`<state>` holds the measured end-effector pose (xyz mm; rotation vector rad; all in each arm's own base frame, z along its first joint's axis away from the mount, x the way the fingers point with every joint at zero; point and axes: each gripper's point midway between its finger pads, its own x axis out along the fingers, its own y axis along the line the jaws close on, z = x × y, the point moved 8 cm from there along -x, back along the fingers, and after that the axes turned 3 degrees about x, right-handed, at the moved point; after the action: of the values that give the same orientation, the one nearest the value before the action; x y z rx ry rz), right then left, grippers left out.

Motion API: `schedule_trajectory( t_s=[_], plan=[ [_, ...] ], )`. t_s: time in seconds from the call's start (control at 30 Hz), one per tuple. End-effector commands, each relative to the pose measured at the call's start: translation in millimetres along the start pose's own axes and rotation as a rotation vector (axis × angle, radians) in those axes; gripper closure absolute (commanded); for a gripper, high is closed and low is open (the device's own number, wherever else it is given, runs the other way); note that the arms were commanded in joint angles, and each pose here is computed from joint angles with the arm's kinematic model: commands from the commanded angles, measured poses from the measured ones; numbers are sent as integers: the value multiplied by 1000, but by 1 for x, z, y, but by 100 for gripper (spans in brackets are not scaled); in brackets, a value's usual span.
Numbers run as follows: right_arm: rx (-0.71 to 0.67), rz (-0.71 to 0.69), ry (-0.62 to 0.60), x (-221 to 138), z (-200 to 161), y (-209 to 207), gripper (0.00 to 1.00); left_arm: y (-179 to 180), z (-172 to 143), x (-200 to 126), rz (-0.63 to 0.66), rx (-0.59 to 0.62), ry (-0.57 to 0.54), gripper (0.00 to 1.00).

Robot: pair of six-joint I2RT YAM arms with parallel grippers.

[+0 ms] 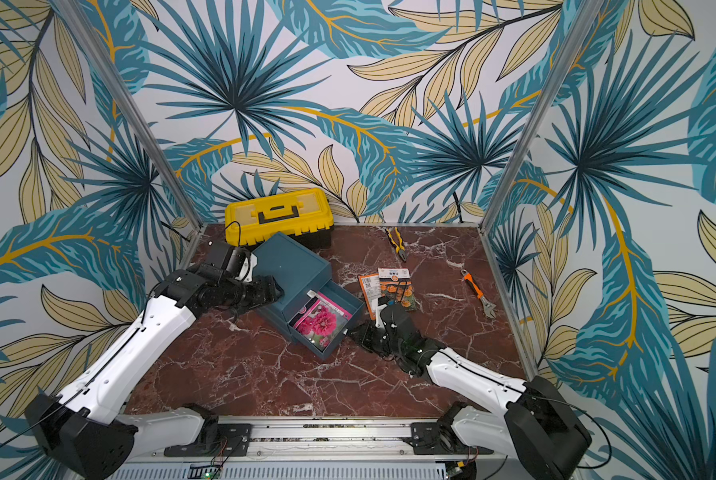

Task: Take the seed bags out of the drawer
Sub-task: Open the drawer in the storage box.

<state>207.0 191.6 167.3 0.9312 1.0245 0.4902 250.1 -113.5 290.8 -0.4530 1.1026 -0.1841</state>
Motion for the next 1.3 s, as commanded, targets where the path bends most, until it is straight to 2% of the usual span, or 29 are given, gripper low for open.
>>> schedule_trajectory(
  t_s=[0.0,0.3,0.57,0.73,0.87,0.93,1.03,1.17,1.27],
  plan=[
    [-12,-29,-10,-6,0,-4,100,9,-9,9,40,4,44,22],
    [8,-12,19,7,0,-7,99,8,-9,10,36,4,48,22],
    [0,-53,16,6,-1,-14,70,8,-9,11,37,3,50,22],
    [-39,-114,0,-8,-4,-19,55,8,-9,11,37,3,46,22],
    [-83,-170,-16,-24,-4,-22,47,8,-8,10,36,4,43,22],
    [-124,-205,-27,-33,-3,-21,45,8,-8,9,35,4,39,22],
    [-235,-275,-33,-49,3,-10,32,7,-8,7,30,5,35,22],
    [-471,-306,5,-59,19,29,31,7,-8,6,24,1,29,22],
    [-635,-259,77,-56,29,62,32,7,-8,7,21,-1,24,22]
  ],
)
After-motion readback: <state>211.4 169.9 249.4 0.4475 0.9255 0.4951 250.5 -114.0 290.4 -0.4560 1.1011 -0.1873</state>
